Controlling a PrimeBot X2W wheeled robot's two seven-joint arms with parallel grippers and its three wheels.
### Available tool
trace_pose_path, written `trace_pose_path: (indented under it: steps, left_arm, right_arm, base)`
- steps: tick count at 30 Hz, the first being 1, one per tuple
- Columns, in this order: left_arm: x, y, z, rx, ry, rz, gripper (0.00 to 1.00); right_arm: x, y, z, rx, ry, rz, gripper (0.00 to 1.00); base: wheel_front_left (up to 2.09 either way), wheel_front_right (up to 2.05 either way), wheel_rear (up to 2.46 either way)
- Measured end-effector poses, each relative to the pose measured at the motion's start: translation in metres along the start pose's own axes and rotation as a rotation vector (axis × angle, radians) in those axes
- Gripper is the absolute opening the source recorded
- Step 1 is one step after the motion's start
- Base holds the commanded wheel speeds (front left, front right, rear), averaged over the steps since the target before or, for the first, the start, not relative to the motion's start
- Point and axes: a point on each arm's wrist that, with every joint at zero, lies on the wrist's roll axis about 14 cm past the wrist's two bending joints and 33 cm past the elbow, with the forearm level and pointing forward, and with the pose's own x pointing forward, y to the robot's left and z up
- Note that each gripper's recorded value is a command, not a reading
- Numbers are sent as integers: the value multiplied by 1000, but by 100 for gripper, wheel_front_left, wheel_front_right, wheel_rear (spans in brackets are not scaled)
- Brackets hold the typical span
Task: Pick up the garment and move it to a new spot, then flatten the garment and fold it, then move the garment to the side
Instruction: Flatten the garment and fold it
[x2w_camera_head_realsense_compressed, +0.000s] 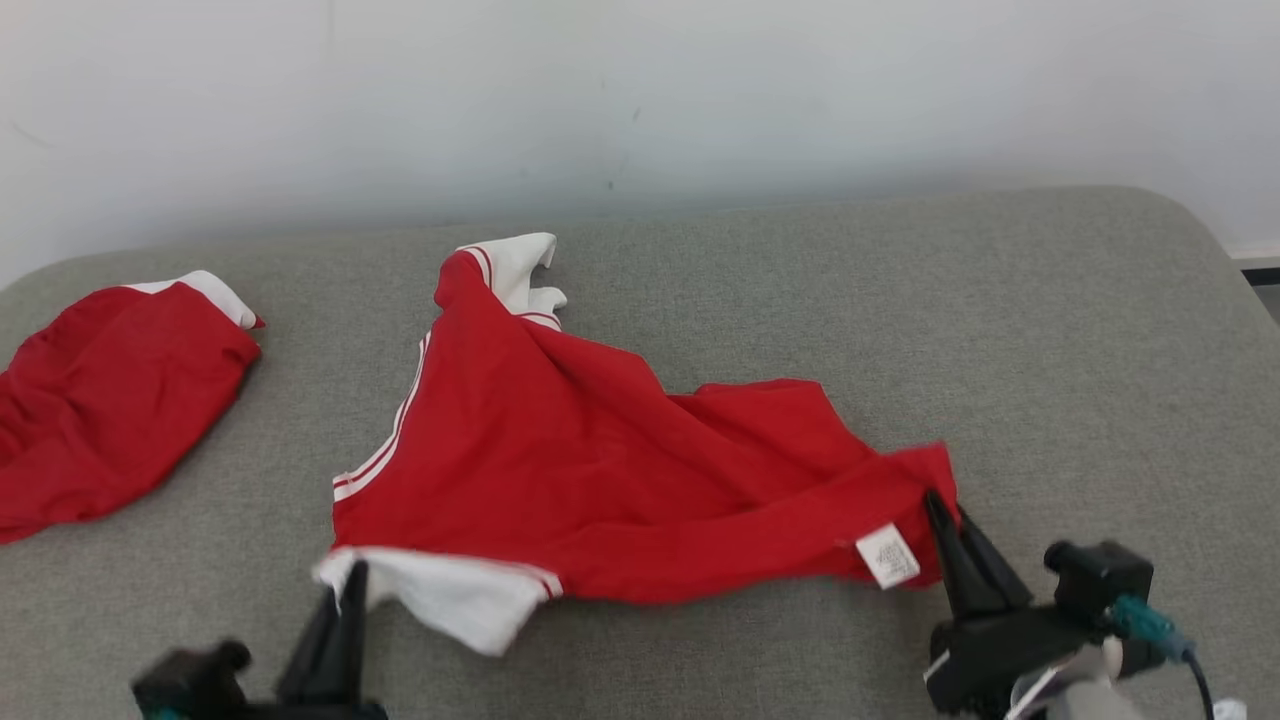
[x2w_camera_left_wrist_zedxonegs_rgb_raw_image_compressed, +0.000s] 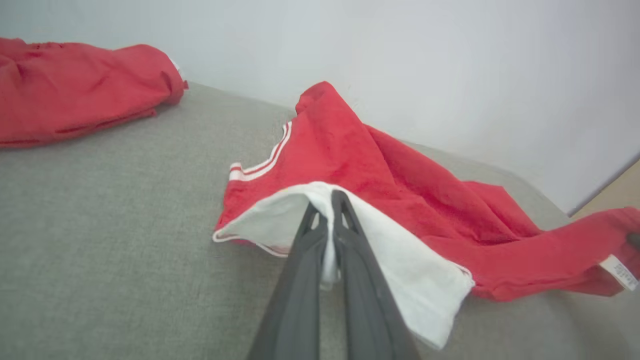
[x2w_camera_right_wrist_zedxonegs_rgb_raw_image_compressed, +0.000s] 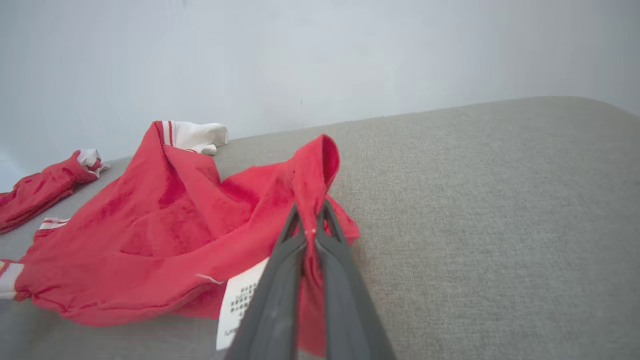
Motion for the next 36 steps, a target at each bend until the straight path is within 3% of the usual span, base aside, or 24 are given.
trace_pose_path:
  steps: [6, 13, 23, 31, 36]
  left_arm:
    - [62, -12, 75, 69, -142, -115, 0]
    - [154, -36, 184, 46, -272, -221, 0]
    - [266, -71, 322, 132, -462, -264, 0]
    - [320, -75, 360, 152, -570, -237, 0]
    - [345, -66, 349, 166, -562, -208, 0]
  right_arm:
    - [39, 12, 58, -38, -114, 76, 0]
    - [111, 20, 158, -88, -280, 144, 0]
    - [217, 6, 304, -78, -446, 128, 0]
    - [280, 3, 339, -201, -475, 87, 0]
    - [303, -9, 336, -261, -453, 50, 0]
  base:
    - [0, 0, 0]
    - [0, 0, 0]
    - [0, 0, 0]
    - [0, 0, 0]
    - [0, 0, 0]
